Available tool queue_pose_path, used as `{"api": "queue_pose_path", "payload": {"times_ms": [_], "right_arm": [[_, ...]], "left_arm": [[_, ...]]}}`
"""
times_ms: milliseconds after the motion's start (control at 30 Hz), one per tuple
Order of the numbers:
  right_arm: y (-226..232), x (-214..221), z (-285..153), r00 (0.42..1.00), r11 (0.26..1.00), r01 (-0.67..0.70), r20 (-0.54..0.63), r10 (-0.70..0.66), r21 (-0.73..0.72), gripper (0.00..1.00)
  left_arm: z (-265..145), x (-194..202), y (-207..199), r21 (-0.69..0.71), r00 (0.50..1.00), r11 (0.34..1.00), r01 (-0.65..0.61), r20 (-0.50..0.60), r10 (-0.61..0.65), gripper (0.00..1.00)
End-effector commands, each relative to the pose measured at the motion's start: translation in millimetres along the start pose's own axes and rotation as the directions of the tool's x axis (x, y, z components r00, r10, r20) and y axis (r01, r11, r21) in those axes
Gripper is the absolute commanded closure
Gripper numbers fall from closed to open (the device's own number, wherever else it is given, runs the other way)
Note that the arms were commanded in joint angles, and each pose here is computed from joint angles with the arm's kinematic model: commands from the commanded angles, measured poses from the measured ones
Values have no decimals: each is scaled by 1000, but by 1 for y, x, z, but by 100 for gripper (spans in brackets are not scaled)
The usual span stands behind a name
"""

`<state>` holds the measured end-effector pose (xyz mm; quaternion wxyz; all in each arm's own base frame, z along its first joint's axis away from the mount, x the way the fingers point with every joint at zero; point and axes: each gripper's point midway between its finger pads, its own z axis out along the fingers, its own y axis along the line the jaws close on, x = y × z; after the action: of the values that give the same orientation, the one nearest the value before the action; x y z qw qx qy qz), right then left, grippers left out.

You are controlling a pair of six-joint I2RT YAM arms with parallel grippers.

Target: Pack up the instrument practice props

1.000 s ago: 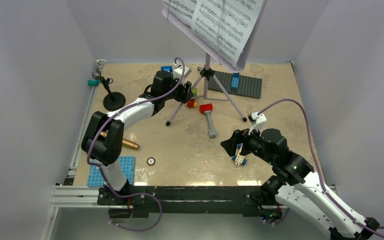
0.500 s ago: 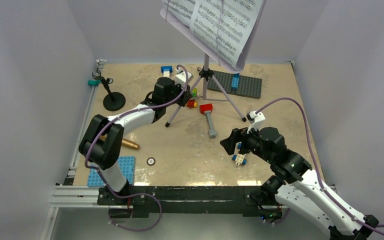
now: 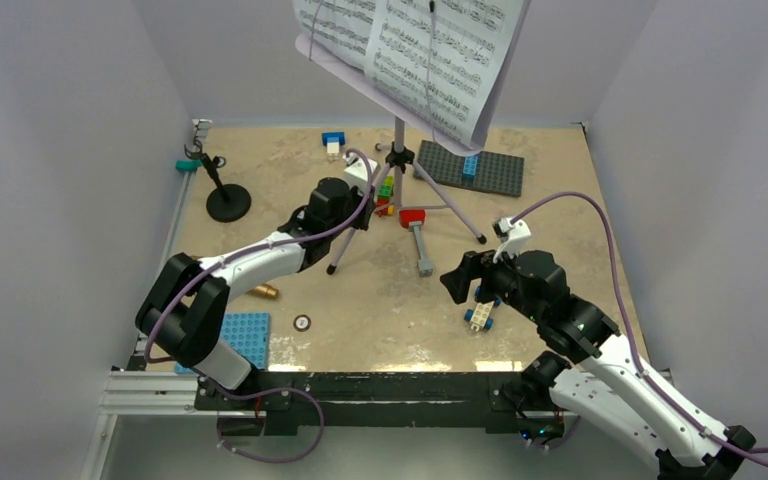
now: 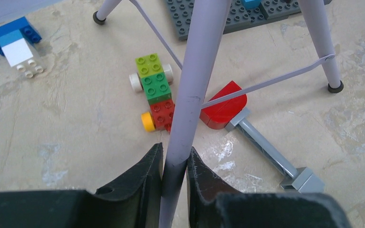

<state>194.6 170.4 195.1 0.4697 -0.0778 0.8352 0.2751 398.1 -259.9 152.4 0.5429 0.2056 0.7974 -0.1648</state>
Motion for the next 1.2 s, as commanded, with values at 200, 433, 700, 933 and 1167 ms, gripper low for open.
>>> {"api": "queue_pose_path", "payload": {"times_ms": [200,433,700,933,1167], "right_arm": [[3,-16,0,998,1000,3,63,-2,-10,11],[3,-14,-1,998,1000,-1,66,1,-14,11],[0,-14,-2,997,1000,2,75,-1,-3,11],[-2,-12,-2,997,1000,9,73,-9,3,11],[-2,-17,-7,996,1000,15,84,-15,7,11]], "left_arm": [[-39,55,-8,-228,966,953,201,-116,-232,100],[-45,62,-29,-264,952,939,222,-149,-268,100],[-46,70,-52,-308,932,919,247,-183,-312,100],[-50,98,-64,-392,872,852,348,-198,-447,100],[-56,104,-69,-434,830,803,409,-189,-525,100]]}}
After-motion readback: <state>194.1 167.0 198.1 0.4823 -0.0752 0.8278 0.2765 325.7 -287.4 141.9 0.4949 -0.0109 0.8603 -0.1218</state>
